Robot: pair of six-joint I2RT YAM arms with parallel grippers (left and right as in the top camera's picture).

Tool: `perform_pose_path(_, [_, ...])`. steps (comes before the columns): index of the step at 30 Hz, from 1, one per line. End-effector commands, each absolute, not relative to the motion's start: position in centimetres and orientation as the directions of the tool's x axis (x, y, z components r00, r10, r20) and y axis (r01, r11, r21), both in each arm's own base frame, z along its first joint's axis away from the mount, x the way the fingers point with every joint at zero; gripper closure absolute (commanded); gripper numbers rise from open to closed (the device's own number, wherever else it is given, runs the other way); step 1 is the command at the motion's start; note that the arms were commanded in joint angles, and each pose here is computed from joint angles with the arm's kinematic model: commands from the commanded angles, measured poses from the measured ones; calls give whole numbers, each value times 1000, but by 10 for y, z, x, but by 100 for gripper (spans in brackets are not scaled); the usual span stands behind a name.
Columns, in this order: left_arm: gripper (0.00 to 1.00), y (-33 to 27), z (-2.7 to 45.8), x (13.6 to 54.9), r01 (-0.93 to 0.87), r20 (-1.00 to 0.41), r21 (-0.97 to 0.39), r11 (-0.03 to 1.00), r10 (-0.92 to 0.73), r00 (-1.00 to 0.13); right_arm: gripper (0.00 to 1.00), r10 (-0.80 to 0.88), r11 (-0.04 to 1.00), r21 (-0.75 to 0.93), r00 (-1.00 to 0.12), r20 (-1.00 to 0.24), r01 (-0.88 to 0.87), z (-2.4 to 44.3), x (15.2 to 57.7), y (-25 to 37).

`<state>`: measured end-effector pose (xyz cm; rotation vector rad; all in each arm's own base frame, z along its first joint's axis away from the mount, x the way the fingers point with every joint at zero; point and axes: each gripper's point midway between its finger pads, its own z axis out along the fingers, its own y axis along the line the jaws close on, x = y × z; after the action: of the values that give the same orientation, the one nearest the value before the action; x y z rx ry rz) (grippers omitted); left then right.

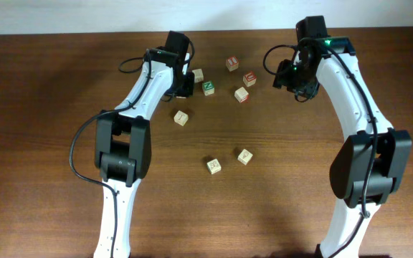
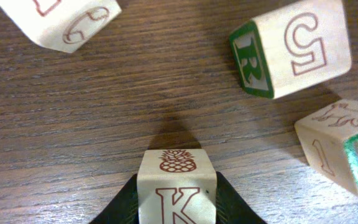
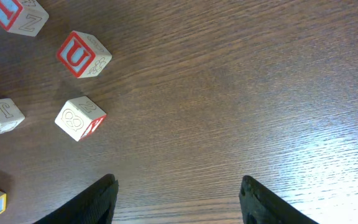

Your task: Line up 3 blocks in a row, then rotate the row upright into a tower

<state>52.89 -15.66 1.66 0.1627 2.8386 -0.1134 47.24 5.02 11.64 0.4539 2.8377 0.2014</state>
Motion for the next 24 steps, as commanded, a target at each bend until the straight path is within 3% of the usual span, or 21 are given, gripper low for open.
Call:
perform_pose_path(1, [77,-153,13,528,116,-280,-59,991,95,-955,36,313,945,182,-914,-259,272,128,475,51])
perform_pose_path(5, [80,-151,85,527,117,-303,-62,991,93,-948,36,312,945,178,-916,-251,274,128,472,51])
perform_pose_path(10, [79,-142,172,488,131,-300,-59,990,108,-948,36,312,945,176,-918,-245,275,127,471,51])
perform_pose_path(13, [80,-132,198,452,136,-242,-47,990,121,-963,36,313,945,176,-919,-242,275,127,470,51])
perform_pose_path(15, [79,-125,199,423,185,-145,-26,982,179,-973,36,313,945,176,-919,-241,275,127,470,51])
perform_pose_path(16, [83,-133,199,419,216,-138,-64,974,206,-969,36,313,945,179,-919,-240,275,127,470,51])
perform_pose_path(18, [83,-156,203,408,278,-136,-141,950,259,-956,36,312,945,176,-921,-234,276,126,468,51])
perform_pose_path(20, [81,-169,200,382,340,-94,-135,931,329,-940,36,312,945,175,-921,-231,276,126,468,51])
perform_pose_path(24, [83,-166,157,314,367,143,-131,921,384,-912,36,313,945,181,-918,-245,274,127,471,51])
